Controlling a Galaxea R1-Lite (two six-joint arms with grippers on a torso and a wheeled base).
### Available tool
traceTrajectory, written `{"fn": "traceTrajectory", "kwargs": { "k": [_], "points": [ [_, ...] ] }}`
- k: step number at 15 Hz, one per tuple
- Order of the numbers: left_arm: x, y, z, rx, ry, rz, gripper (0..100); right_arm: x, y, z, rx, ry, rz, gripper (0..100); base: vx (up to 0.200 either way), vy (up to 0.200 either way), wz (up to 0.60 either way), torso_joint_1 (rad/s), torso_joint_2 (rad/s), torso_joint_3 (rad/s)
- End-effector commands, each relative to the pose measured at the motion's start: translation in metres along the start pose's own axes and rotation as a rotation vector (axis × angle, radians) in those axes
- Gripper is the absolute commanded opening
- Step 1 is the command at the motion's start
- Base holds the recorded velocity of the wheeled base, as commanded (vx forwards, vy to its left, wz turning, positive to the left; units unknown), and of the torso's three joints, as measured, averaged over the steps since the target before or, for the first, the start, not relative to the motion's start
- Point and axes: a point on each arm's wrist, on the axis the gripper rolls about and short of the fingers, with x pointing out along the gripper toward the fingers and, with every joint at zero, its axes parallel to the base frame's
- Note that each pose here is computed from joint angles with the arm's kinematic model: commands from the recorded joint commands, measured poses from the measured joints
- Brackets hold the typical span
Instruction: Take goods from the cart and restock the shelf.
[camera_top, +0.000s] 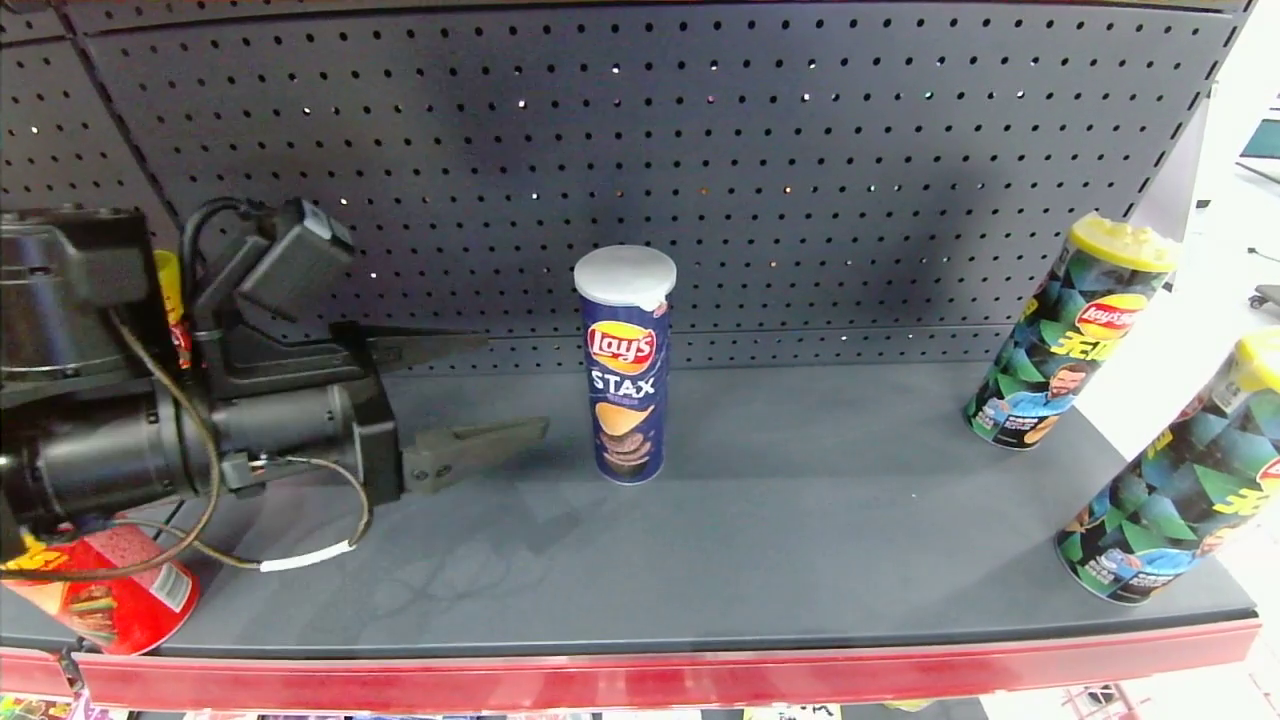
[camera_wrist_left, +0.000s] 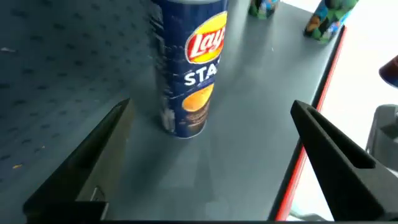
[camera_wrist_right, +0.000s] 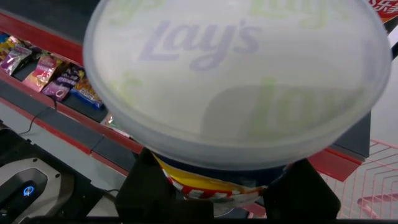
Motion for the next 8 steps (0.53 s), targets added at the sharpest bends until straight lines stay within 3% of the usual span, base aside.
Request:
{"fn": "traceTrajectory", "kwargs": {
  "k": [1,4,8],
  "points": [
    [0.047,0.014,-0.013,-0.030,0.060,-0.055,100,0.000,0.000,0.000,0.000,0.002,0.000,0,0.000,0.000,0.00,0.000,0.00,0.000],
    [0.068,0.026,-0.016,-0.004,0.069,-0.067,100,0.000,0.000,0.000,0.000,0.002,-0.002,0,0.000,0.000,0.00,0.000,0.00,0.000],
    [0.091,0.041,-0.007,0.023,0.032,-0.092,100,0.000,0.000,0.000,0.000,0.001,-0.010,0,0.000,0.000,0.00,0.000,0.00,0.000]
  ]
}}
